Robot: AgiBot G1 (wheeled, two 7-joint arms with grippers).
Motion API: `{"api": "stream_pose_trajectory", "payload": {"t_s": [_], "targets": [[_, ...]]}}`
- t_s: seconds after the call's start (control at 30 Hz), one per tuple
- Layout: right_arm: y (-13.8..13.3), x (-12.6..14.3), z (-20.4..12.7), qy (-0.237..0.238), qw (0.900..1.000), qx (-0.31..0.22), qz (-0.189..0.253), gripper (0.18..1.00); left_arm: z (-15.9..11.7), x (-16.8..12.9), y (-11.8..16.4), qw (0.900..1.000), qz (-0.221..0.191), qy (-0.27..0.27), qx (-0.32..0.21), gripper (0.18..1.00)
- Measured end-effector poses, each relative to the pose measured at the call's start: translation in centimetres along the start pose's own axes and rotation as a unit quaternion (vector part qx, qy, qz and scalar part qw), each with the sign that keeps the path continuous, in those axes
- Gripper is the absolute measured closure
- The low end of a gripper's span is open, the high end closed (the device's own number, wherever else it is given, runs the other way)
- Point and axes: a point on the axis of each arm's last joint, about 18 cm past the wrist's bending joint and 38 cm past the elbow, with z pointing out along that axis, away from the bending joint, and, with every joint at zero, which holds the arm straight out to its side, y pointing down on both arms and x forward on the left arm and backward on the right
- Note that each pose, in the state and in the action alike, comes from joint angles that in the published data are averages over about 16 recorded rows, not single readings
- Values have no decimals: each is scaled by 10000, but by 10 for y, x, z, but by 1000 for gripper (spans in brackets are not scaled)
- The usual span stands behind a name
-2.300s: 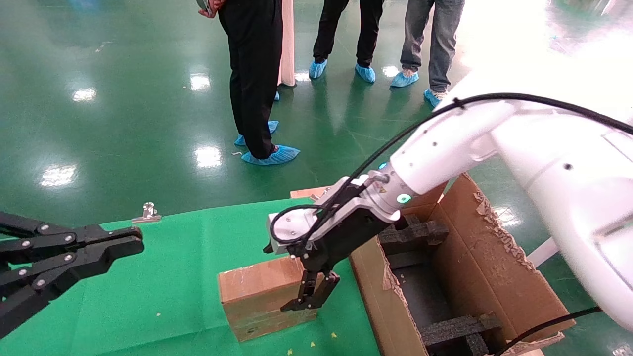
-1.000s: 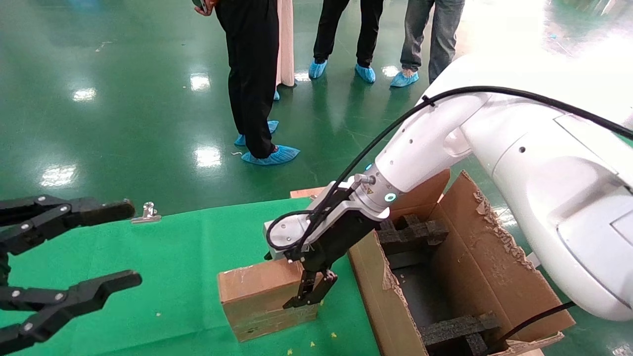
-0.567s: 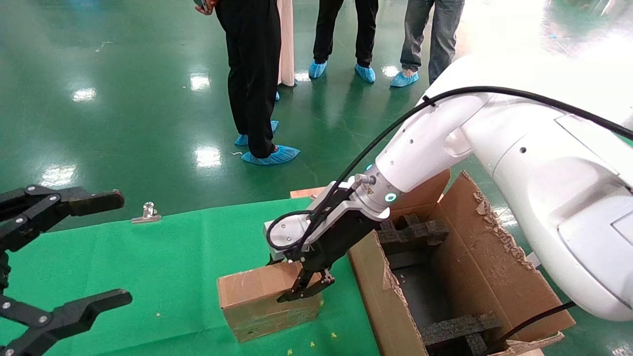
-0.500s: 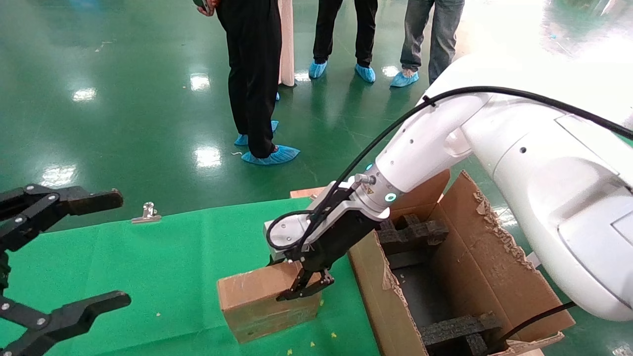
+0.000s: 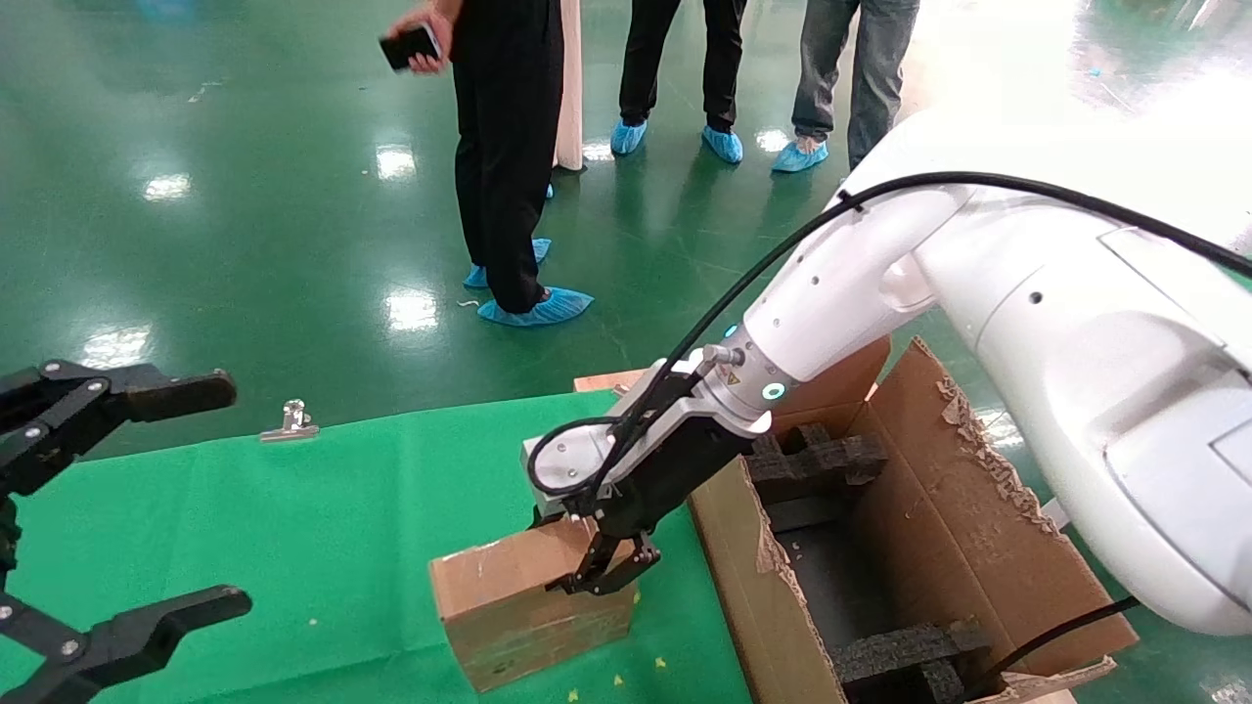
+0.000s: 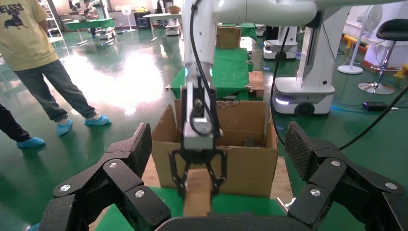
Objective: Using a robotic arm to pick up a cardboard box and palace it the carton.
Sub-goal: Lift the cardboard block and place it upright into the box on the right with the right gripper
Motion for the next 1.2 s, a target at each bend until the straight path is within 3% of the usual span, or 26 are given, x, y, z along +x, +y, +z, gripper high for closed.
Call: {"api": "stream_pose_trajectory", "payload": {"t_s": [0.17,0.4,0.67,0.87,1.2], "targets": [[-7,15,-39,386,9992,49,24,699,0,0,0,10000,0,0,0,187],[-26,35,-120,1173,9930,161,-3,700,0,0,0,10000,0,0,0,184],[-39,40,-189,1822,9830,211,-85,701,0,0,0,10000,0,0,0,184],[-29,31,-219,2050,9787,71,-31,701,0,0,0,10000,0,0,0,184],[13,-3,-266,2294,9714,-489,365,702,0,0,0,10000,0,0,0,184]]}}
